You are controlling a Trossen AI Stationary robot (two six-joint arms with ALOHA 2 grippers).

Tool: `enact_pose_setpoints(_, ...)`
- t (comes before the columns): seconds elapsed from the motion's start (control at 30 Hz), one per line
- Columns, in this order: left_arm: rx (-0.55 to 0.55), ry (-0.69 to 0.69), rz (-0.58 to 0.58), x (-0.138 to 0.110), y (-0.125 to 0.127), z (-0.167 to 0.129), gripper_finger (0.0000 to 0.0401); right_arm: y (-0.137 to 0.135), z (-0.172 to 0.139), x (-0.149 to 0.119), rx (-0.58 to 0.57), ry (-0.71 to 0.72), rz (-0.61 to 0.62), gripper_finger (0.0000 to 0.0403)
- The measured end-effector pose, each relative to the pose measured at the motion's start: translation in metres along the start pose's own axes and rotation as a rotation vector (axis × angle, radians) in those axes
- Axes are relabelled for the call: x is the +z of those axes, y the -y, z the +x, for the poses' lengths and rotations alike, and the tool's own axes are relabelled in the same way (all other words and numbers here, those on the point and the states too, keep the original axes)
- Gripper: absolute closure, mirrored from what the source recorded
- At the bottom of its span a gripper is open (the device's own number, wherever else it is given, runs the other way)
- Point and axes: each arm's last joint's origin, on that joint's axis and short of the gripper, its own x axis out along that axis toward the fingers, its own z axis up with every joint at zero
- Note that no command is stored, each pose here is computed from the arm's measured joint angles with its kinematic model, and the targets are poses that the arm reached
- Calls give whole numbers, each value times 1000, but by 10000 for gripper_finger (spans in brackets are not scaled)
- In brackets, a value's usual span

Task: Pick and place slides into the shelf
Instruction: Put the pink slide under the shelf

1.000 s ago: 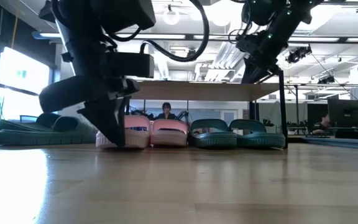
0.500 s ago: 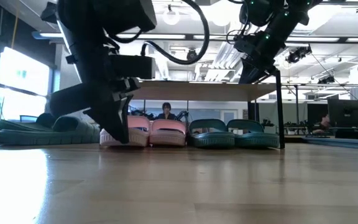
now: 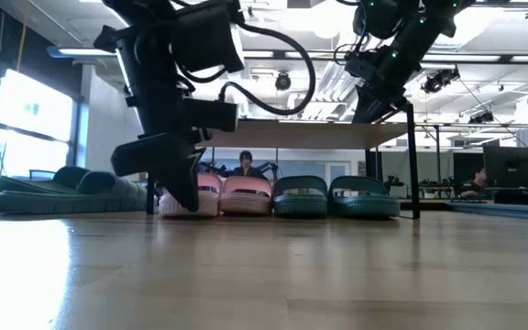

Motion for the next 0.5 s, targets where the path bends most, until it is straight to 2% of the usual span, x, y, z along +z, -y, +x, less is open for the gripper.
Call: enact_pose_setpoints(0.5, 44, -60, -53, -4, -23, 7, 398, 0, 0, 0, -2, 0, -8, 403)
